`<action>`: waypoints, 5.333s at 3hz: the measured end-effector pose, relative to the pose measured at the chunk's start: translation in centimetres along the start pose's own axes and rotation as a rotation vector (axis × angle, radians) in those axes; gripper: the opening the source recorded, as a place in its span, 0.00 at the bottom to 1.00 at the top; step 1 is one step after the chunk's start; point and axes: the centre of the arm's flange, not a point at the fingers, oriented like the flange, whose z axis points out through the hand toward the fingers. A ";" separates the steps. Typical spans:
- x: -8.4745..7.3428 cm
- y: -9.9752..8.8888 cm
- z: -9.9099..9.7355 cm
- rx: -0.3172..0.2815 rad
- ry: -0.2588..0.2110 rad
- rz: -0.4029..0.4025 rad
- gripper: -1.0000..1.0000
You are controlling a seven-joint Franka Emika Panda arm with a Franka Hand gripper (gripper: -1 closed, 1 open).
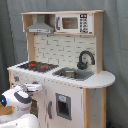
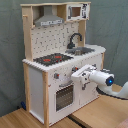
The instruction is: Play with the kitchen
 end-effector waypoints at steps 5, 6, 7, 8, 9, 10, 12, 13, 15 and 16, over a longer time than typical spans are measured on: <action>-0.7 2.6 -2.9 -0.005 -0.013 0.305 1.00; -0.6 3.3 -4.2 0.021 -0.008 0.372 1.00; -1.3 3.8 -4.7 0.048 -0.033 0.471 1.00; -1.8 4.3 -5.2 0.071 -0.050 0.557 1.00; -2.2 4.6 -5.8 0.107 -0.061 0.645 1.00; -2.5 5.0 -6.4 0.153 -0.075 0.745 1.00; -3.4 6.0 -7.6 0.218 -0.108 0.940 1.00; -4.4 6.8 -7.8 0.248 -0.136 1.050 1.00; -6.3 8.5 -7.9 0.287 -0.206 1.235 1.00; -7.0 9.3 -8.0 0.299 -0.242 1.301 1.00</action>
